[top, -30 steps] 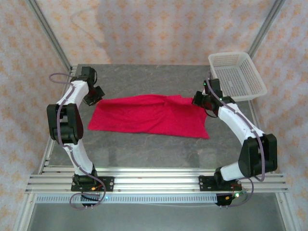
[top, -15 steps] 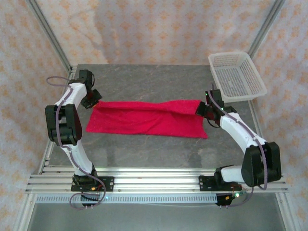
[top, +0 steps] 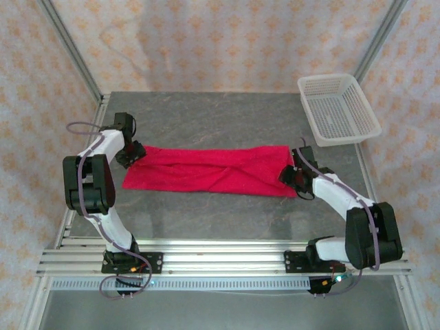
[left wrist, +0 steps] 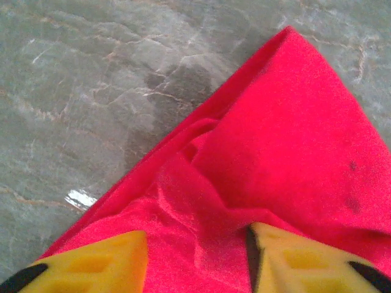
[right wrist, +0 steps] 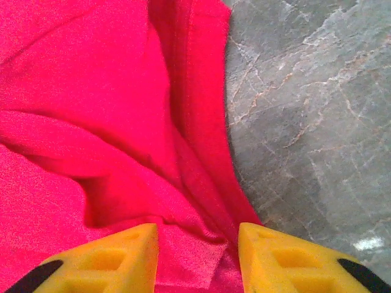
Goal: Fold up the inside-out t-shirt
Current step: Fold the T-shirt at the center of the table, then smooth out the T-shirt at the center of the table.
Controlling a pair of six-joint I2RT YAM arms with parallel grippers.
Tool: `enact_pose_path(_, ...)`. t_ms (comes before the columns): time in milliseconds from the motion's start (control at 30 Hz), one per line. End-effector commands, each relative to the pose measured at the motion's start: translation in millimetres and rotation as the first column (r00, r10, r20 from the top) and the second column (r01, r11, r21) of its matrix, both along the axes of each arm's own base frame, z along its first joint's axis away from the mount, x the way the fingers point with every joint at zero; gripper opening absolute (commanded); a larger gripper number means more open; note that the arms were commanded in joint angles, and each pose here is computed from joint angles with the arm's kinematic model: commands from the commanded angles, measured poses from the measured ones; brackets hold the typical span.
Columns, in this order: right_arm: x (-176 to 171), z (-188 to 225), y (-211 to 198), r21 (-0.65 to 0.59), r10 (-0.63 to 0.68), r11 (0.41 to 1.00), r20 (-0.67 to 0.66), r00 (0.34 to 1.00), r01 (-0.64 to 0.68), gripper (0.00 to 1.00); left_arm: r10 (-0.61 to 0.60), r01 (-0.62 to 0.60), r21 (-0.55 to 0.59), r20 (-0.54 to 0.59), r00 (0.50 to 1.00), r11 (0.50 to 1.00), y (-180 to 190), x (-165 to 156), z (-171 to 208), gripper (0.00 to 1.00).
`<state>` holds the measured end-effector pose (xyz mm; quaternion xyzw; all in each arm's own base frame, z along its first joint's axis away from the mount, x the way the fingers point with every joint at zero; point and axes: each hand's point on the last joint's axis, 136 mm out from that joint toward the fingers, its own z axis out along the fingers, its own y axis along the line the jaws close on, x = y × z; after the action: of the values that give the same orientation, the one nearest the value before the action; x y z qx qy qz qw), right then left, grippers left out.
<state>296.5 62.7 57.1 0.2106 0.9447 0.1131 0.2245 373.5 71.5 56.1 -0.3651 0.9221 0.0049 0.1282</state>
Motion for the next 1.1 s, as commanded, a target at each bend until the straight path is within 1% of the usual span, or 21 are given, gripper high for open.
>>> enact_pose_path(0, 16.0, 43.9, -6.6, -0.046, -0.036, 0.998, 0.096, 0.995, 0.041, 0.42, 0.034, -0.04, 0.085, 0.073, 0.997, 0.996, 14.8, 2.6, 38.2, 0.58)
enact_pose_path(67, 22.6, 62.7, 0.5, -0.048, -0.017, 0.999, 0.134, 0.991, 0.024, 0.42, 0.025, -0.04, 0.152, 0.1, 0.995, 0.988, 16.5, 3.4, 60.0, 0.6)
enact_pose_path(133, 33.5, 73.6, 18.1, -0.044, 0.038, 0.999, 0.169, 0.985, -0.031, 0.45, -0.002, -0.03, 0.208, 0.149, 0.989, 0.978, 10.4, 7.4, 81.8, 0.6)
enact_pose_path(200, 46.1, 72.2, 37.0, -0.036, 0.091, 0.996, 0.16, 0.983, -0.086, 0.48, -0.042, 0.005, 0.19, 0.19, 0.981, 0.982, -6.0, 13.8, 89.1, 0.59)
enact_pose_path(233, 53.9, 68.7, 49.6, -0.027, 0.121, 0.993, 0.145, 0.982, -0.119, 0.5, -0.061, 0.026, 0.171, 0.202, 0.977, 0.985, -15.0, 16.8, 88.5, 0.59)
enact_pose_path(267, 60.5, 65.5, 60.2, -0.028, 0.148, 0.989, 0.13, 0.98, -0.146, 0.52, -0.047, 0.016, 0.142, 0.215, 0.975, 0.99, -21.5, 18.6, 86.5, 0.58)
enact_pose_path(333, 74.9, 54.0, 80.5, -0.054, 0.203, 0.978, 0.088, 0.975, -0.199, 0.54, -0.054, 0.031, 0.11, 0.21, 0.976, 0.993, -31.2, 20.6, 78.5, 0.58)
enact_pose_path(500, 100.4, 35.6, 111.5, -0.103, 0.287, 0.953, 0.011, 0.958, -0.284, 0.58, -0.065, 0.049, 0.095, 0.168, 0.984, 0.994, -35.4, 21.2, 64.9, 0.56)
enact_pose_path(633, 104.3, 27.1, 120.1, -0.107, 0.293, 0.949, -0.046, 0.955, -0.296, 0.59, -0.069, 0.053, 0.099, 0.163, 0.984, 0.994, -35.0, 20.4, 62.6, 0.56)
enact_pose_path(767, 98.8, 17.8, 124.8, -0.093, 0.287, 0.951, -0.081, 0.955, -0.294, 0.58, -0.072, 0.056, 0.104, 0.15, 0.986, 0.993, -34.1, 19.7, 59.7, 0.56)
enact_pose_path(833, 95.3, 15.7, 126.6, -0.092, 0.288, 0.951, -0.09, 0.953, -0.296, 0.52, -0.074, 0.059, 0.105, 0.143, 0.987, 0.993, -34.1, 19.3, 58.8, 0.56)
enact_pose_path(933, 89.8, 17.3, 126.6, -0.102, 0.289, 0.949, -0.1, 0.952, -0.299, 0.39, -0.076, 0.061, 0.107, 0.14, 0.987, 0.992, -33.9, 18.6, 59.5, 0.55)
enact_pose_path(967, 88.8, 18.5, 127.5, -0.1, 0.292, 0.948, -0.098, 0.951, -0.301, 0.33, -0.075, 0.06, 0.108, 0.139, 0.987, 0.992, -33.6, 17.9, 59.6, 0.55)
enact_pose_path(1067, 84.3, 23.4, 127.8, -0.098, 0.294, 0.948, -0.096, 0.951, -0.303, 0.09, -0.076, 0.061, 0.107, 0.141, 0.987, 0.992, -33.8, 17.1, 61.5, 0.55)
